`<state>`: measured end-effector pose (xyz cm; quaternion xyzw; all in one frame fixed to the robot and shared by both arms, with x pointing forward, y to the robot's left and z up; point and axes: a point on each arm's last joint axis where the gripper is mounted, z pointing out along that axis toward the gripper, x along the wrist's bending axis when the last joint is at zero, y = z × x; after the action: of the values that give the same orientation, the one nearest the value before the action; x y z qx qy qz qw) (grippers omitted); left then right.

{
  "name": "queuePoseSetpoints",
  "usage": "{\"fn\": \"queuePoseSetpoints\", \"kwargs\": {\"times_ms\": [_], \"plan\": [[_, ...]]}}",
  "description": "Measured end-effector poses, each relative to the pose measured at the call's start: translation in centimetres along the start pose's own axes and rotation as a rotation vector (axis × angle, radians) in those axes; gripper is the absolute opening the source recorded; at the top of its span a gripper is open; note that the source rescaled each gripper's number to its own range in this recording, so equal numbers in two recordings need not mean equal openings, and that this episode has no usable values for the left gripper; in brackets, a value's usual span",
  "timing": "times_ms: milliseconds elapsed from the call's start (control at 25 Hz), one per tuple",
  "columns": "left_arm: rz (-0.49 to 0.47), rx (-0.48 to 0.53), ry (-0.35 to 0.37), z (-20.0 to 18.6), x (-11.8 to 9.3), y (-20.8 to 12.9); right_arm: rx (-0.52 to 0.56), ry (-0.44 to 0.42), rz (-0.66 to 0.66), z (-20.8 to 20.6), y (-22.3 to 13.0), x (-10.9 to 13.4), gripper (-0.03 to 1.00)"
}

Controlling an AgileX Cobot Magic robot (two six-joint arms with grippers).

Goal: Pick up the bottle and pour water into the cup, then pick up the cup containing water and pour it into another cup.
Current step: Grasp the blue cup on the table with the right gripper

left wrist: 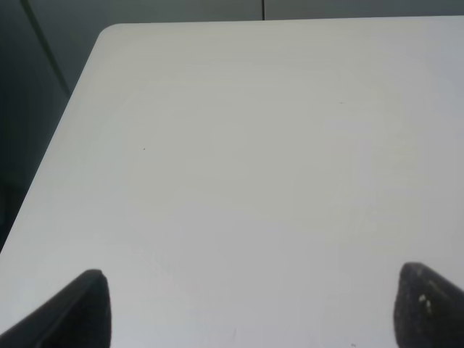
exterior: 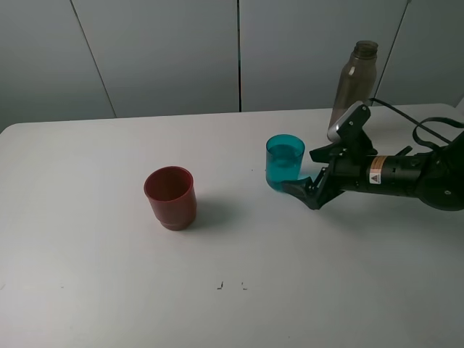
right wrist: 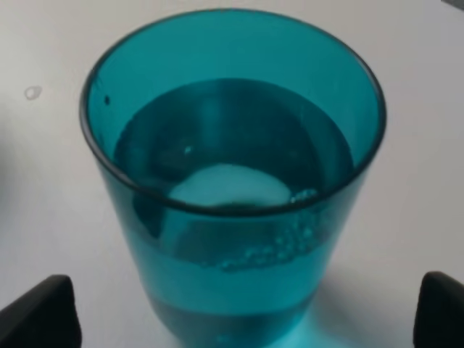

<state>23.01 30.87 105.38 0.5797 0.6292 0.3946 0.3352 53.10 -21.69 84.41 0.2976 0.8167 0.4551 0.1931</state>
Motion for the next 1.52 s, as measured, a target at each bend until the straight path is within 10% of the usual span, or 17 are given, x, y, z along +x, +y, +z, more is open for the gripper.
{"fn": "queuePoseSetpoints", "kwargs": {"times_ms": [1520], "plan": [[0.001, 0.000, 0.002, 0.0, 0.0, 0.0, -0.084, 0.029, 0.010, 4.0, 0.6, 0.3, 0.99]]}}
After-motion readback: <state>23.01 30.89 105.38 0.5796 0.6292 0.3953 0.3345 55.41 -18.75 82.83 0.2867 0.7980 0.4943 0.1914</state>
